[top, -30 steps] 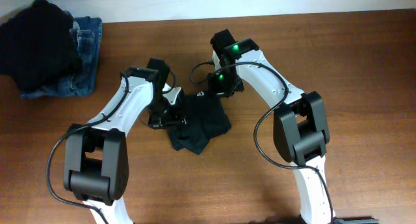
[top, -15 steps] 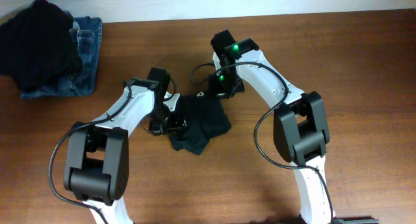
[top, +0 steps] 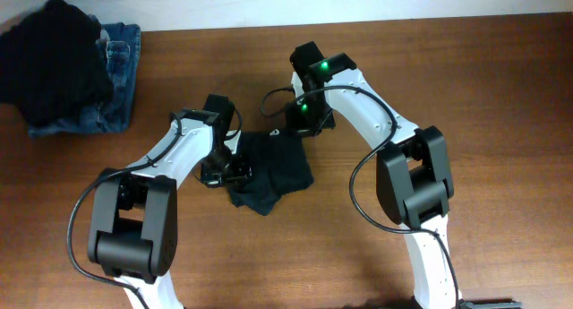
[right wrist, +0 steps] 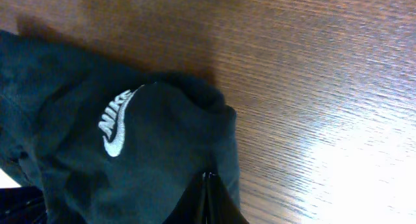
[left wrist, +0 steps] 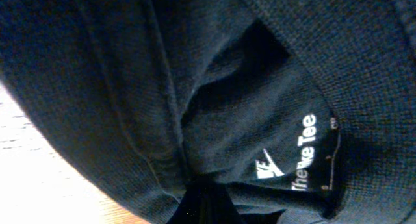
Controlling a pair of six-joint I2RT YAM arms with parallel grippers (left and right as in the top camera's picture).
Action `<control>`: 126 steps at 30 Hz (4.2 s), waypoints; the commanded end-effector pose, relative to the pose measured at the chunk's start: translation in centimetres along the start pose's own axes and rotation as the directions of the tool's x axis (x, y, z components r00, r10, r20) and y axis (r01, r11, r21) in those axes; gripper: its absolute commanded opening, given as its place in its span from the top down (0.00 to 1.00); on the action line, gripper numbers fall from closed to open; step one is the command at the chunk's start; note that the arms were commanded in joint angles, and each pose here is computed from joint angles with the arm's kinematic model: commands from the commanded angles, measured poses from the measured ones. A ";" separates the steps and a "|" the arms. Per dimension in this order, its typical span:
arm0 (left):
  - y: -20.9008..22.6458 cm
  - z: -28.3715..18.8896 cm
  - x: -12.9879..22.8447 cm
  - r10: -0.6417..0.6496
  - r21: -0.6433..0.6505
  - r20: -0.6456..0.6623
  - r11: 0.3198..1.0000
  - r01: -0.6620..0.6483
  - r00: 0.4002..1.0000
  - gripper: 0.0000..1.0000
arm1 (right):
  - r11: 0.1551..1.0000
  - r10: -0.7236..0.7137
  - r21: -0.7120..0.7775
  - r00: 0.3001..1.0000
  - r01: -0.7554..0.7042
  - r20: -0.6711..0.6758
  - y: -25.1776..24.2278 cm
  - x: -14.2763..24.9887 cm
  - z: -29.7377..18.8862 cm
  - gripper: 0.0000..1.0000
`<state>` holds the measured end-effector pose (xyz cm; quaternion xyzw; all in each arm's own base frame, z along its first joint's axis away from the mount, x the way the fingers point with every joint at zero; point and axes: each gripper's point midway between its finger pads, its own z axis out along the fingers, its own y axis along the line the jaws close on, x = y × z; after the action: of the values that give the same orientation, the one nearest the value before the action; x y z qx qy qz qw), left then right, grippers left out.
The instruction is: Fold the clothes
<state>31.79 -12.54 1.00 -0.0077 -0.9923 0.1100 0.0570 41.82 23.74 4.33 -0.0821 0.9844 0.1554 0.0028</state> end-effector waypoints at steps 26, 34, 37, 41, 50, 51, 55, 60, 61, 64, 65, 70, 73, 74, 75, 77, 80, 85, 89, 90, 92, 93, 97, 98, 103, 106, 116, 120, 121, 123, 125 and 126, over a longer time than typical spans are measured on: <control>3.6 -0.4 -1.2 -0.005 -0.205 0.075 0.979 0.020 0.997 0.94 | 0.995 0.095 0.028 0.988 -0.092 -0.120 1.9 5.1 4.5 0.96; 6.8 -1.2 -1.0 -0.064 -0.274 0.072 0.958 0.082 0.995 0.93 | 0.980 0.197 0.057 0.972 -0.191 -0.132 -0.8 5.2 4.6 0.96; 8.5 -1.6 -0.9 -0.115 -0.270 0.072 0.954 0.130 0.991 0.93 | 0.978 0.207 0.061 0.970 -0.201 -0.129 -1.3 5.1 4.5 0.96; 10.5 -2.0 -0.7 -0.179 -0.263 0.073 0.945 0.192 0.981 0.94 | 0.977 0.207 0.077 0.971 -0.198 -0.121 -1.6 5.0 4.5 0.96; 11.7 -2.5 -0.2 -0.226 -0.254 0.059 0.938 0.234 0.972 0.99 | 0.978 0.202 0.071 0.974 -0.195 -0.108 -1.5 4.7 4.6 0.96; 11.7 -2.6 -0.2 -0.226 -0.255 0.058 0.938 0.233 0.972 0.99 | 0.978 0.201 0.070 0.974 -0.194 -0.106 -1.5 4.6 4.6 0.96; 9.7 -5.1 -1.1 -0.218 -0.165 0.088 0.959 0.230 0.972 0.99 | 0.979 0.199 0.067 0.975 -0.193 -0.101 -1.5 4.5 4.6 0.96; 5.7 -7.7 -2.5 -0.159 0.032 0.159 0.987 0.156 0.974 0.99 | 0.979 0.199 0.067 0.975 -0.193 -0.101 -1.5 4.5 4.6 0.96; 4.7 -8.0 -2.8 -0.129 0.073 0.170 0.990 0.118 0.977 0.99 | 0.979 0.198 0.066 0.975 -0.192 -0.099 -1.5 4.4 4.6 0.96; 2.6 -8.1 -3.8 -0.065 0.127 0.209 0.991 0.039 0.976 0.99 | 0.979 0.197 0.064 0.976 -0.191 -0.095 -1.4 4.3 4.6 0.96; 2.3 -8.0 -4.1 -0.052 0.127 0.221 0.992 0.024 0.974 0.99 | 0.980 0.196 0.063 0.976 -0.191 -0.094 -1.4 4.3 4.6 0.96; 0.1 -7.5 -6.5 0.010 0.138 0.306 0.989 -0.055 0.952 0.99 | 0.980 0.196 0.062 0.976 -0.191 -0.093 -1.4 4.3 4.6 0.96; -1.9 -6.6 -7.0 0.037 0.201 0.302 0.974 -0.101 0.953 0.99 | 0.980 0.196 0.063 0.976 -0.191 -0.094 -1.4 4.3 4.6 0.96; -2.4 -6.2 -7.0 0.042 0.223 0.294 0.968 -0.112 0.955 0.99 | 0.980 0.197 0.063 0.976 -0.191 -0.094 -1.4 4.3 4.6 0.96; -2.8 -5.9 -6.9 0.047 0.238 0.285 0.964 -0.118 0.957 0.99 | 0.980 0.197 0.063 0.976 -0.191 -0.095 -1.4 4.3 4.6 0.96; -3.3 -5.1 -6.8 0.052 0.260 0.263 0.958 -0.122 0.963 0.99 | 0.979 0.197 0.064 0.976 -0.192 -0.096 -1.4 4.3 4.6 0.96; -3.5 -3.6 -6.4 0.047 0.292 0.214 0.950 -0.109 0.976 0.99 | 0.979 0.197 0.064 0.976 -0.192 -0.096 -1.4 4.3 4.6 0.96; -2.5 -1.8 -6.0 0.030 0.266 0.160 0.961 -0.072 0.987 0.99 | 0.980 0.193 0.064 0.976 -0.187 -0.097 -1.4 4.4 4.6 0.96; -0.6 -1.2 -5.9 -0.005 0.166 0.149 0.986 -0.020 0.989 0.99 | 0.981 0.190 0.063 0.977 -0.185 -0.097 -1.4 4.4 4.6 0.96; -0.4 -1.2 -5.9 -0.006 0.154 0.146 0.988 -0.017 0.989 0.99 | 0.981 0.190 0.063 0.977 -0.185 -0.097 -1.4 4.4 4.6 0.96; -0.1 -1.1 -5.6 -0.009 0.138 0.136 0.990 -0.010 0.991 0.99 | 0.981 0.190 0.063 0.977 -0.185 -0.097 -1.4 4.4 4.6 0.96; 0.0 -1.0 -5.5 -0.010 0.132 0.129 0.991 -0.007 0.992 0.99 | 0.981 0.190 0.063 0.977 -0.185 -0.097 -1.4 4.4 4.6 0.96; 0.6 -0.9 -5.3 -0.013 0.102 0.124 0.995 0.001 0.992 0.99 | 0.981 0.190 0.063 0.977 -0.185 -0.097 -1.4 4.4 4.6 0.96; 0.7 -0.8 -5.4 -0.013 0.094 0.125 0.996 0.002 0.992 0.99 | 0.981 0.190 0.063 0.977 -0.185 -0.097 -1.4 4.4 4.6 0.96; 1.4 -0.3 -5.5 -0.016 0.058 0.123 0.998 0.009 0.992 0.98 | 0.981 0.190 0.063 0.977 -0.185 -0.097 -1.4 4.4 4.6 0.96; 1.6 0.2 -5.4 -0.018 0.056 0.111 0.998 0.012 0.994 0.99 | 0.981 0.190 0.063 0.977 -0.185 -0.096 -1.4 4.3 4.6 0.96; 4.9 3.2 -4.5 -0.042 -0.095 0.035 0.994 0.045 0.998 0.98 | 0.981 0.191 0.065 0.976 -0.185 -0.101 -1.5 4.5 4.6 0.96; 7.2 2.8 -3.8 -0.074 -0.176 0.014 0.981 0.075 0.997 0.98 | 0.980 0.191 0.065 0.976 -0.185 -0.101 -1.5 4.5 4.6 0.96; 7.9 2.6 -3.6 -0.086 -0.194 0.007 0.977 0.086 0.996 0.98 | 0.980 0.191 0.065 0.976 -0.185 -0.101 -1.5 4.5 4.6 0.96; 9.1 2.3 -3.1 -0.112 -0.218 -0.005 0.970 0.108 0.994 0.98 | 0.980 0.192 0.066 0.976 -0.186 -0.102 -1.5 4.5 4.6 0.96; 10.2 2.0 -2.8 -0.141 -0.231 -0.015 0.964 0.134 0.990 0.98 | 0.980 0.192 0.067 0.976 -0.186 -0.103 -1.5 4.5 4.6 0.96; 10.9 1.9 -2.6 -0.160 -0.234 -0.019 0.960 0.152 0.987 0.99 | 0.980 0.192 0.067 0.976 -0.186 -0.103 -1.5 4.5 4.6 0.96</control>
<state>36.51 -8.96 0.10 0.0238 -0.9939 0.1039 0.0289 37.39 25.07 0.44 -0.0061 0.9843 0.1626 -0.0680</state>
